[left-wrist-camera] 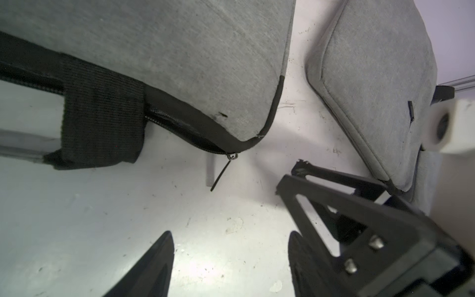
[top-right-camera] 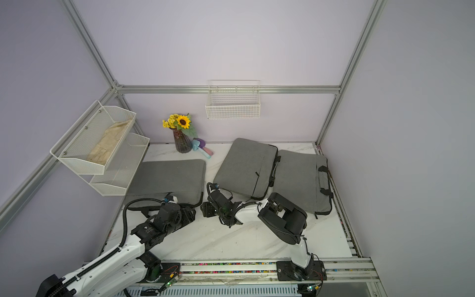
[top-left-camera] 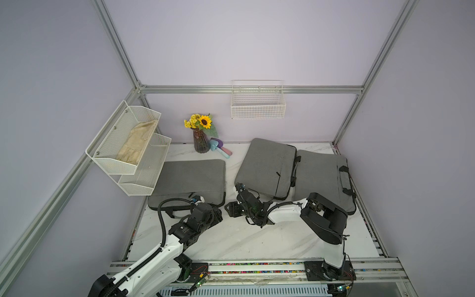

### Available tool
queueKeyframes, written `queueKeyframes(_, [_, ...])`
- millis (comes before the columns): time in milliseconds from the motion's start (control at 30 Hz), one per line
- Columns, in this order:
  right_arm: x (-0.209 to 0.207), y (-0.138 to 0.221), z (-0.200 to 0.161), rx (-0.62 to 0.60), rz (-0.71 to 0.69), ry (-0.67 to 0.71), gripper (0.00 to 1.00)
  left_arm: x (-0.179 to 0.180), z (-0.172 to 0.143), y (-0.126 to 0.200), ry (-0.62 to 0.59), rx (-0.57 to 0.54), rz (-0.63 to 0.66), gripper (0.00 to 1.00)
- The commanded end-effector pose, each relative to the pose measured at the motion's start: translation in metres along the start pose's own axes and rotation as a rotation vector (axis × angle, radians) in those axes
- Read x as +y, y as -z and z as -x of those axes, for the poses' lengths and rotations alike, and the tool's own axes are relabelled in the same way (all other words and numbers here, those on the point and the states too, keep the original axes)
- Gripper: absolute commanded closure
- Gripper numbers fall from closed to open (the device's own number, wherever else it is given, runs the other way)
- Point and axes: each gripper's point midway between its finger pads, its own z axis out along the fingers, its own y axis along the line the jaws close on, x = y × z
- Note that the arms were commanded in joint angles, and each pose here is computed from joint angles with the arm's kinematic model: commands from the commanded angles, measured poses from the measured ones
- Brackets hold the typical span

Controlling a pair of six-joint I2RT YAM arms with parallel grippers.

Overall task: Put the mouse into the laptop bag
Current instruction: Zip the zipper on the zippered laptop bag.

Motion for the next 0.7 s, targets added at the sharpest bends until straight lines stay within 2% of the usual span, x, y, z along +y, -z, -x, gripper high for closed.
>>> queueKeyframes(0, [0.003,-0.006,0.018,-0.052,0.046,-0.074,0.4,0.003,0.008,-0.007,-0.051,-0.08,-0.009,0.31])
queueKeyframes(267, [0.001,-0.007,0.029,-0.071,0.067,-0.11,0.4,0.003,0.013,-0.021,-0.107,-0.107,0.022,0.35])
queueKeyframes(667, [0.001,0.005,0.032,-0.09,0.064,-0.11,0.39,0.008,0.007,-0.055,-0.165,-0.035,0.141,0.46])
